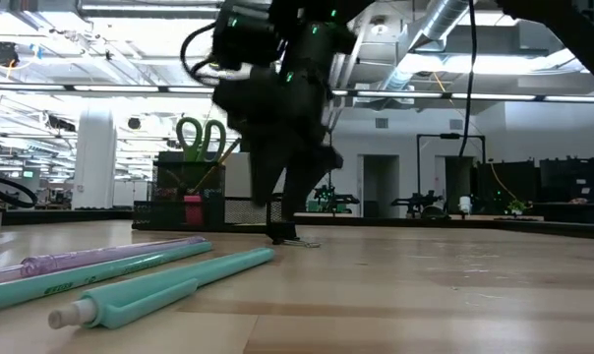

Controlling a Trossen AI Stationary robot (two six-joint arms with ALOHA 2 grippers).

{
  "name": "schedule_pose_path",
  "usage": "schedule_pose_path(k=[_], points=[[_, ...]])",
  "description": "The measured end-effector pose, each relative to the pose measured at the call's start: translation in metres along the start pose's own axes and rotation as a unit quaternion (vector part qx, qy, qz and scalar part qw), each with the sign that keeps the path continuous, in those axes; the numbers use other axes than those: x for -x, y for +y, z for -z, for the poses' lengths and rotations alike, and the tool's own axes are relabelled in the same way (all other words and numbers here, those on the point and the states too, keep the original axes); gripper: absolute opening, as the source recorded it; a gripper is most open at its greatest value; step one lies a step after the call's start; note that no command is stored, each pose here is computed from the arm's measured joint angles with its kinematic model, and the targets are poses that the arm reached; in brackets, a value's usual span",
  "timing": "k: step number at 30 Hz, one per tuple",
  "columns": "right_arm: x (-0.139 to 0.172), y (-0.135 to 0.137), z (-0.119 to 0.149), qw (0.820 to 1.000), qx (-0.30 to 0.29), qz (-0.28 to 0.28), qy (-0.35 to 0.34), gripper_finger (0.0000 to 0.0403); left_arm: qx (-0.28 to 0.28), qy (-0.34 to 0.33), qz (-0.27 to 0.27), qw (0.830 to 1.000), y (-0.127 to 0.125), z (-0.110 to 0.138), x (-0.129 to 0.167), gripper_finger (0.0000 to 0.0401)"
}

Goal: Pick and place office supplies into organizer
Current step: Put the black binder clip into the black mesh organizer

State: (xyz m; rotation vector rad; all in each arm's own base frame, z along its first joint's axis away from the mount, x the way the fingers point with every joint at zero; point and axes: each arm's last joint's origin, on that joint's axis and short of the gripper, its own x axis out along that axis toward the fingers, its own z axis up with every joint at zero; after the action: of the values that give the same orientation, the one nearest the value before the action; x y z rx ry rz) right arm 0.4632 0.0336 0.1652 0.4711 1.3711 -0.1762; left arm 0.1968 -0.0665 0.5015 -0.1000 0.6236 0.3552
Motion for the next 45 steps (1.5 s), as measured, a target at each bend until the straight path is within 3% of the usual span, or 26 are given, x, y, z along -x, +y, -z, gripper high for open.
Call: schedule_pose_path(k=[8, 22, 38, 45], points=[[-0.022, -0.001, 0.007, 0.999, -0.025, 0.014, 0.045, 0.0246, -0.005, 0.000, 0.000, 1.000, 0.000, 0.000, 0.000, 0.0000], [-0.023, 0.008, 0.012, 0.997, 0.061, 0.023, 0.043, 0.0244, 0.001, 0.000, 0.000, 1.000, 0.000, 0.000, 0.000, 0.0000], [-0.023, 0.011, 0.025, 0.993, 0.073, 0.058, 0.079, 0.0242, 0.009, -0.001, -0.001, 1.000, 0.000, 0.000, 0.000, 0.0000], [-0.024, 0.014, 0.026, 0.991, 0.091, 0.059, 0.073, 0.0183, 0.009, -0.001, -0.001, 1.000, 0.000, 0.000, 0.000, 0.0000]])
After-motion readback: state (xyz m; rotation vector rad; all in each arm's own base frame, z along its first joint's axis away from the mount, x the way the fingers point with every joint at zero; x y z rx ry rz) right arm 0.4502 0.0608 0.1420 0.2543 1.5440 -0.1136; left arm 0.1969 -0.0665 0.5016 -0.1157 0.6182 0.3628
